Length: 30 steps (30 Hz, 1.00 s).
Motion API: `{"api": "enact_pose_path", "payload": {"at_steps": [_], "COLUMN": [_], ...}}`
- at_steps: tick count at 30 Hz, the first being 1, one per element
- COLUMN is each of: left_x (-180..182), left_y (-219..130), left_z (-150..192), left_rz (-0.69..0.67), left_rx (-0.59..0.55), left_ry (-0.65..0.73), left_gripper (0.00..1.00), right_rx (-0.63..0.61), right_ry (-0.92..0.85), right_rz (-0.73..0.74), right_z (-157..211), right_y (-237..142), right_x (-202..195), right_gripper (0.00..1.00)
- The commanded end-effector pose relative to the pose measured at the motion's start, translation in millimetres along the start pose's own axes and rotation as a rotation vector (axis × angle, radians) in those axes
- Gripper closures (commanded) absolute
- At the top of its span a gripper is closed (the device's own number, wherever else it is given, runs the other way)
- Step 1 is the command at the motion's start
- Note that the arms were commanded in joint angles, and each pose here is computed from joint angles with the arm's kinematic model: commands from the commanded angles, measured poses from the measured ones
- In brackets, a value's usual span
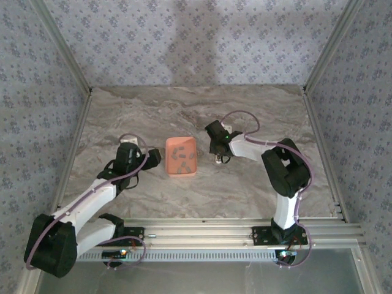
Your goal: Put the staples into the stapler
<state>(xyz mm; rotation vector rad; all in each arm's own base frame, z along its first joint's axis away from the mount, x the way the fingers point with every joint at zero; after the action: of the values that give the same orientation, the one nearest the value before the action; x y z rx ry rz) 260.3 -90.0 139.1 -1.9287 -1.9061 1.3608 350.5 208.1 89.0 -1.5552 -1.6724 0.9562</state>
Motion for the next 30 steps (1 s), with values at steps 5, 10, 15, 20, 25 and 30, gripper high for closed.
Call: {"api": "enact_pose_path", "payload": {"at_steps": [5,10,15,20,25,30], "left_x": [13.1,21.2,37.9,51.1,62.9,73.8], "left_y": [-0.8,-7.2,-20.5,-37.7,-47.3,-44.5], "left_z": [2.3,5.0,5.3,5.4,7.0,10.3], "left_rz": [-0.002,-0.052,-0.166,-0.271,-0.355,-0.395], "left_rx": [0.025,0.031,-0.006,-0.021,-0.023,-0.011], "left_ry": [-0.191,-0.305,-0.468,-0.61,-0.783,-0.926], "left_gripper": [0.01,0.01,0.02,0.02,0.04,0.05], "right_rx": [-0.101,-0.124,-0.158,-0.165,-0.162,-0.169], "right_ry": [0.015,-0.003,0.016,0.037,0.064,0.075], "right_rz": [-0.009,-0.008,-0.023,-0.051,-0.064,-0.068], "right_z": [-22.0,-22.8,-20.1,-17.2,-15.3,-15.3], "right_y": [-46.9,-69.9,-82.1,-83.8,-80.1,-77.4], "right_x": [-6.6,-16.0,-24.1,-27.5,-34.2,-38.1], "right_gripper": [0.4,0.35,0.35,0.34,0.34,0.34]}}
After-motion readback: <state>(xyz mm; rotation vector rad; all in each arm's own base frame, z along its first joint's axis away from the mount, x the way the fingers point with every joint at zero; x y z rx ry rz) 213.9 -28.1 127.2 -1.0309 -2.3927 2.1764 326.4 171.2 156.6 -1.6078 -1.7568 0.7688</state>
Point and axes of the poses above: each hand's point on the last joint's axis, 136 mm out from that joint toward the fingers, its own y axis out along the fingers, its own x axis along the line the jaws close on, z = x × y, the point moved 5 cm from there along -y, back along the fingers, and after that the axes turned 12 degrees about -y, right-handed, at the moved point
